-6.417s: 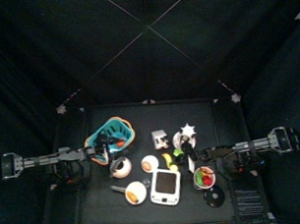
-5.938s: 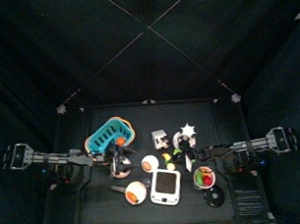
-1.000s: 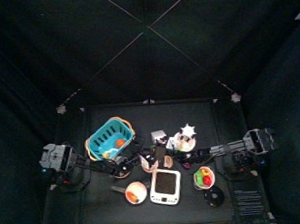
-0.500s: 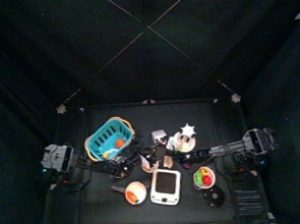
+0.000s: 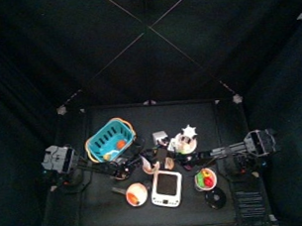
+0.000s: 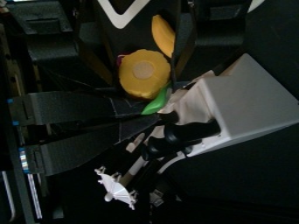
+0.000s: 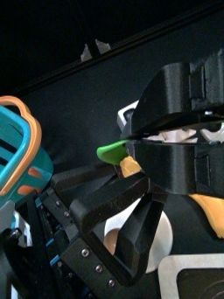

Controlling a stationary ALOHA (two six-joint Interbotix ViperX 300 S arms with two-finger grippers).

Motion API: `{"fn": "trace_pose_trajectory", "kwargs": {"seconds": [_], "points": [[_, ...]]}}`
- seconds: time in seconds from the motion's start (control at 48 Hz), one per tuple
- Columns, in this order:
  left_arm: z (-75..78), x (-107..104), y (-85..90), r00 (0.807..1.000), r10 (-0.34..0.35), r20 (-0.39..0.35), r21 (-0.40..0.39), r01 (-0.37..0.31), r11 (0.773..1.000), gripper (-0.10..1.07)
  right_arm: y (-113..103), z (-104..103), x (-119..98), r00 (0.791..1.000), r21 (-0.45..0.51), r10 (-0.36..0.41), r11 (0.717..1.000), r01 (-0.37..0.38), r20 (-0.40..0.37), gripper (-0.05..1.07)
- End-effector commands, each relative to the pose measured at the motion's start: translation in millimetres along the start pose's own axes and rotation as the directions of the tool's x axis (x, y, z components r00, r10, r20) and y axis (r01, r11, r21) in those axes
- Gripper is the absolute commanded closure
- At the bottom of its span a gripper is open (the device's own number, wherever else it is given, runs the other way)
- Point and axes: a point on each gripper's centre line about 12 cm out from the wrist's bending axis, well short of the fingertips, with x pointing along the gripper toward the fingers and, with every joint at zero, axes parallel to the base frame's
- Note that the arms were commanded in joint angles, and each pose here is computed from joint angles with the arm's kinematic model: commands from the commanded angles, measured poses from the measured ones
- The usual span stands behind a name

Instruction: Peel off leaf from corn

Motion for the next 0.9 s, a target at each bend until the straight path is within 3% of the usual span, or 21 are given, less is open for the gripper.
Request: {"fn": "trace_pose_trajectory", "kwargs": {"seconds": [0.0, 0.229, 0.417, 0.875], "points": [[5.3, -1.9, -5.7, 1.0, -0.02, 0.0, 0.0, 0.02, 1.0, 0.26, -7.1, 13.4, -7.4, 0.999, 0.028, -0.013, 1.0, 0.012, 0.033, 0.58], [0.9, -7.9, -7.6, 0.996, -0.05, -0.077, 0.019, 0.051, 0.999, 0.26, -10.2, 11.9, -10.2, 0.999, 0.053, -0.038, 0.998, 0.037, 0.021, 0.58], [2.7, -13.2, -15.5, 0.992, -0.081, -0.093, 0.02, 0.084, 0.996, 0.26, -7.6, 12.2, -18.6, 0.997, 0.075, -0.061, 0.995, 0.058, 0.039, 0.58], [6.4, -23.0, -14.2, 0.987, -0.122, -0.102, 0.068, 0.129, 0.989, 0.27, -10.9, 1.6, -53.2, 0.989, 0.153, -0.108, 0.984, 0.093, 0.096, 0.58]]}}
